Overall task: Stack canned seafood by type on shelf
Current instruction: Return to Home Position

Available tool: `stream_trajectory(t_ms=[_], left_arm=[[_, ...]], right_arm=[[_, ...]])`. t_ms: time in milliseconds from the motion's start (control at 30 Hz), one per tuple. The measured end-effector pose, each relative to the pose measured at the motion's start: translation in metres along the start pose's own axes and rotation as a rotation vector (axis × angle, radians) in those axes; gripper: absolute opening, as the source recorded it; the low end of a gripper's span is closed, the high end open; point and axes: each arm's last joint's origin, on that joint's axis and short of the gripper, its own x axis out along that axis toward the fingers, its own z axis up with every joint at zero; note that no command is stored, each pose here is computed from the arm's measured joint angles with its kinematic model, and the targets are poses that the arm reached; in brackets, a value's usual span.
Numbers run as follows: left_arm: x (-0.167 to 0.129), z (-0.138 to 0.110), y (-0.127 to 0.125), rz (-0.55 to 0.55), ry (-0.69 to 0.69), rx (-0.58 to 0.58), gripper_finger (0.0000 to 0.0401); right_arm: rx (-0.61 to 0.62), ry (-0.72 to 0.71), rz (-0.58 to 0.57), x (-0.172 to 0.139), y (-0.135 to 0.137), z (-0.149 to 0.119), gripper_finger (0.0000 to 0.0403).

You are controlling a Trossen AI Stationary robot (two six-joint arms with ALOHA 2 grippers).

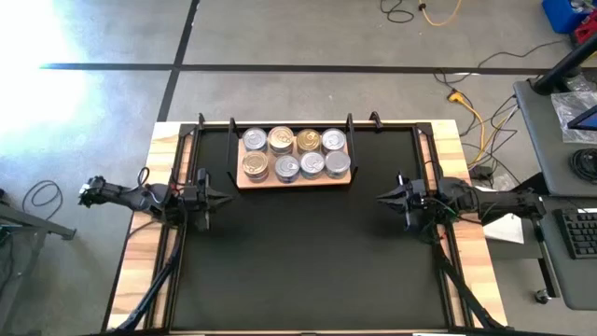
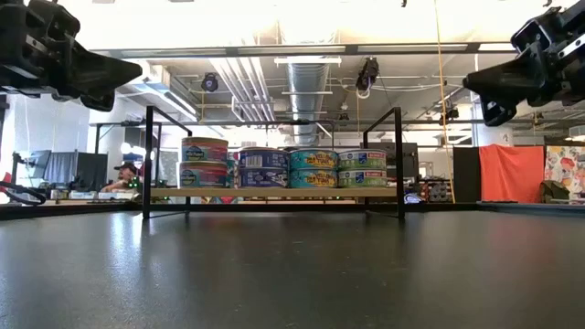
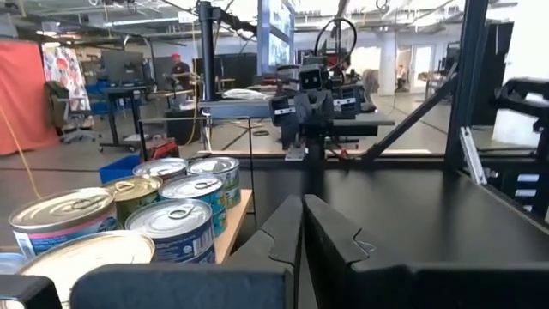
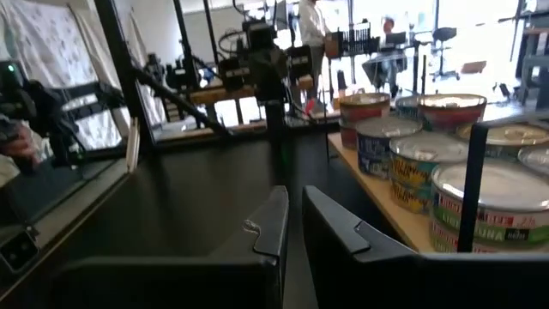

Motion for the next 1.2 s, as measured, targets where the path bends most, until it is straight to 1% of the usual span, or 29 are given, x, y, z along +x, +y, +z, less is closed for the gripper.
stream_trajectory(t_ms=[167, 267, 333, 467, 500, 533, 600, 733, 900, 1200], left_arm=[[0.0, 0.0, 0.0, -0.004, 0.002, 0.039, 0.0], [0.0, 0.0, -0.001, -0.036, 0.003, 0.049, 0.0], [0.0, -0.001, -0.004, -0.123, 0.007, 0.043, 0.0], [-0.002, -0.005, -0.01, -0.354, 0.043, -0.02, 0.0], [-0.002, -0.005, -0.011, -0.38, 0.05, -0.036, 0.0], [-0.002, -0.005, -0.011, -0.385, 0.053, -0.042, 0.0], [-0.001, -0.006, -0.009, -0.363, 0.055, -0.043, 0.0], [0.001, -0.006, -0.002, -0.262, 0.054, -0.04, 0.0], [0.003, -0.006, 0.005, -0.171, 0.05, -0.046, 0.0], [0.005, -0.007, 0.006, -0.154, 0.087, -0.026, 0.0]], right_arm=[[0.05, 0.035, -0.005, 0.002, 0.0, -0.003, 0.0029], [0.047, 0.05, -0.007, 0.003, -0.001, -0.004, 0.0029], [0.048, 0.055, -0.008, 0.003, -0.001, -0.005, 0.0029], [0.047, 0.055, -0.008, 0.003, -0.001, -0.005, 0.0029], [0.048, 0.055, -0.008, 0.003, -0.001, -0.005, 0.0029], [0.047, 0.055, -0.008, 0.003, -0.001, -0.005, 0.0029], [0.047, 0.055, -0.007, 0.003, -0.001, -0.005, 0.0029], [0.047, 0.056, -0.007, 0.003, -0.001, -0.005, 0.0029], [0.046, 0.056, -0.007, 0.003, -0.001, -0.005, 0.0029], [0.047, 0.056, -0.005, 0.003, -0.001, -0.005, 0.0029]])
